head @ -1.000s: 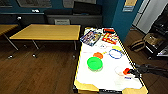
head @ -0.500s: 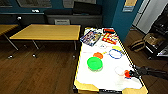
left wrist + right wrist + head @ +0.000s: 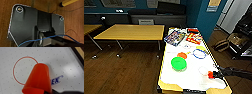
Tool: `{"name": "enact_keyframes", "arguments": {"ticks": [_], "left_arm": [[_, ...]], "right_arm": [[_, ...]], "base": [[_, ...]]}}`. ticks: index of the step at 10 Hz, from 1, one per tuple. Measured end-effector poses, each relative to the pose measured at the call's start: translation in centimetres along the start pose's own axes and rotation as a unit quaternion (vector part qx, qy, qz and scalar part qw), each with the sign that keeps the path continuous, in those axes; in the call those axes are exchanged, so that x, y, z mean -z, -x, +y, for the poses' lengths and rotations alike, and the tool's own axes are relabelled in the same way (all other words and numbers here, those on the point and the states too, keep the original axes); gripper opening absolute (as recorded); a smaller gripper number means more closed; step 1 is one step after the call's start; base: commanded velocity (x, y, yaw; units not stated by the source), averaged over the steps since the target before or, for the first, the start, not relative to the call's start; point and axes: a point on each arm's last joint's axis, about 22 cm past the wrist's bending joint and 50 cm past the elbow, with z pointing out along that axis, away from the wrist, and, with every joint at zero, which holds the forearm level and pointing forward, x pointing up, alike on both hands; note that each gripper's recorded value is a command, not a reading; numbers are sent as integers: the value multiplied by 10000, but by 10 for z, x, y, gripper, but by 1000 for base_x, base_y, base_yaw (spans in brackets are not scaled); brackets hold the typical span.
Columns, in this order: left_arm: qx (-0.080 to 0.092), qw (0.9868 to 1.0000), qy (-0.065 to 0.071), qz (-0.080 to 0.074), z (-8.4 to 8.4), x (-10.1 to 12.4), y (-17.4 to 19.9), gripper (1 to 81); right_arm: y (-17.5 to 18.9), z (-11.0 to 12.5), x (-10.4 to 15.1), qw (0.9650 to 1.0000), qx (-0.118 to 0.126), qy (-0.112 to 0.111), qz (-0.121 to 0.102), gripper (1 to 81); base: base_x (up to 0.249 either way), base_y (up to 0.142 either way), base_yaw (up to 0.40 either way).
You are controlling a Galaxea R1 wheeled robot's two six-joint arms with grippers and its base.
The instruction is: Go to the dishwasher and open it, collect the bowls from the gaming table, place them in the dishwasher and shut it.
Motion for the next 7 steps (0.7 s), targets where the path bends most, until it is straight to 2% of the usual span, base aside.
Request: {"name": "enact_keyframes", "arguments": {"ticks": [2,4,7], "left_arm": [[0,10000,3,7,0,0,-1,811],[7,10000,38,4,4,-1,0,811],[20,9999,105,2,11,-2,0,811]], "right_arm": [[11,-19,17,9993,120,-299,-190,10],[14,-37,54,9967,347,-703,-233,10],[37,-32,103,9922,564,-1078,-285,10]], "base": [[0,0,0],[0,0,0],[0,0,0]]}}
